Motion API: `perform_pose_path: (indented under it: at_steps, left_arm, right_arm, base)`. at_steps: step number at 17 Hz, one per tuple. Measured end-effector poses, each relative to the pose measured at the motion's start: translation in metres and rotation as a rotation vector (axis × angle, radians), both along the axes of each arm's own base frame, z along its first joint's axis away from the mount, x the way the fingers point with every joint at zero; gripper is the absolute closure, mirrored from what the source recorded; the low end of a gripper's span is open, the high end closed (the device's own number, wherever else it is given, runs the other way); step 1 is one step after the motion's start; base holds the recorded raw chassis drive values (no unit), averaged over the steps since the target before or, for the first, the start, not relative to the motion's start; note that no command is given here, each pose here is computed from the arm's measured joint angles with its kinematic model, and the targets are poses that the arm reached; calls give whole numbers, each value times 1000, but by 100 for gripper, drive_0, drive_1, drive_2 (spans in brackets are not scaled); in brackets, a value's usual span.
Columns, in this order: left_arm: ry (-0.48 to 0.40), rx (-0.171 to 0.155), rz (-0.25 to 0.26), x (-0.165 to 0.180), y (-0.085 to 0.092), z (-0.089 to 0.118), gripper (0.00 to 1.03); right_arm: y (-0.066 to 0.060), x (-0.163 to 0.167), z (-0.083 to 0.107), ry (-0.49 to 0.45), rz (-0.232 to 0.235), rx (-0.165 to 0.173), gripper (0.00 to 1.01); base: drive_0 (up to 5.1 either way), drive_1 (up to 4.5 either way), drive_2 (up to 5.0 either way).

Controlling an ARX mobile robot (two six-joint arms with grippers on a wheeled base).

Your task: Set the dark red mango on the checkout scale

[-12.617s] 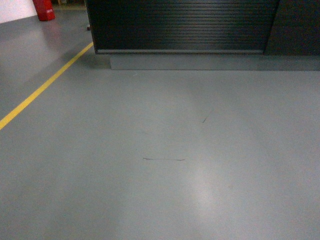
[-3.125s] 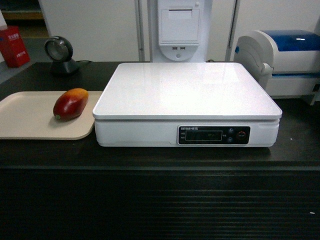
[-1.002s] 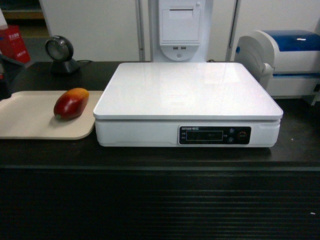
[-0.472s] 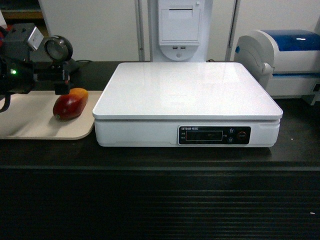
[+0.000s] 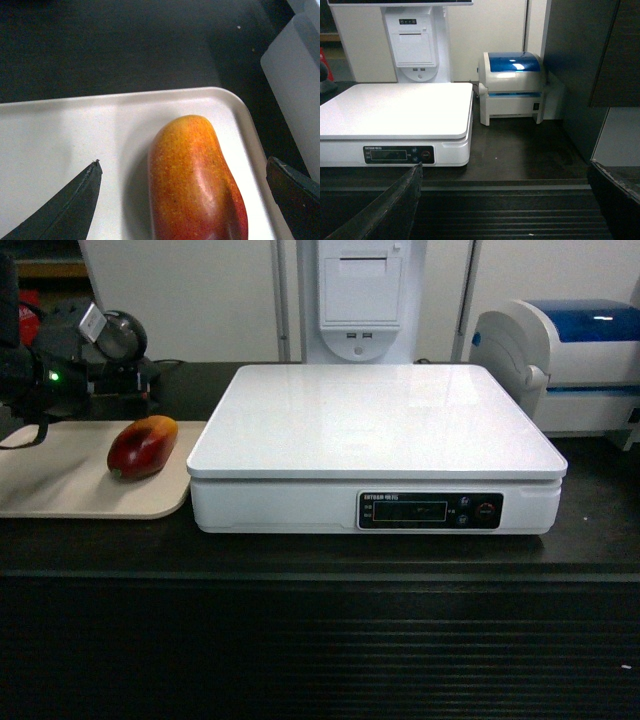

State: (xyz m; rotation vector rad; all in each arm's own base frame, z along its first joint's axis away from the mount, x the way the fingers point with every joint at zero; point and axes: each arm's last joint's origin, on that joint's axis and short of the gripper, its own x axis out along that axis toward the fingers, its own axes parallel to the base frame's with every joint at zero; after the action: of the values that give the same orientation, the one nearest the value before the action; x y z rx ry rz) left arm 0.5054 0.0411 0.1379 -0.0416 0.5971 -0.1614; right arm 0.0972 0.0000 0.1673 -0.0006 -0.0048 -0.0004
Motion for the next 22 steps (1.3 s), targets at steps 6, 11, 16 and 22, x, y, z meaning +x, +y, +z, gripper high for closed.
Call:
perform_pose_path:
  at_steps: [6, 11, 16, 22]
  left_arm:
    - [13, 57, -30, 2, -8, -10, 5]
    - [46, 70, -30, 1, -7, -22, 5]
    - [107, 67, -41, 0, -8, -46, 5]
    - [81, 72, -34, 4, -6, -48, 38]
  right_arm:
    - [0, 0, 0, 0, 0, 0, 3]
    - [0, 0, 0, 0, 0, 0, 3]
    - [0, 0, 0, 0, 0, 0, 3]
    - [0, 0, 0, 0, 0, 0, 3]
  base:
    - [0, 0, 0]
    - [0, 0, 0]
    - [0, 0, 0]
    - [0, 0, 0]
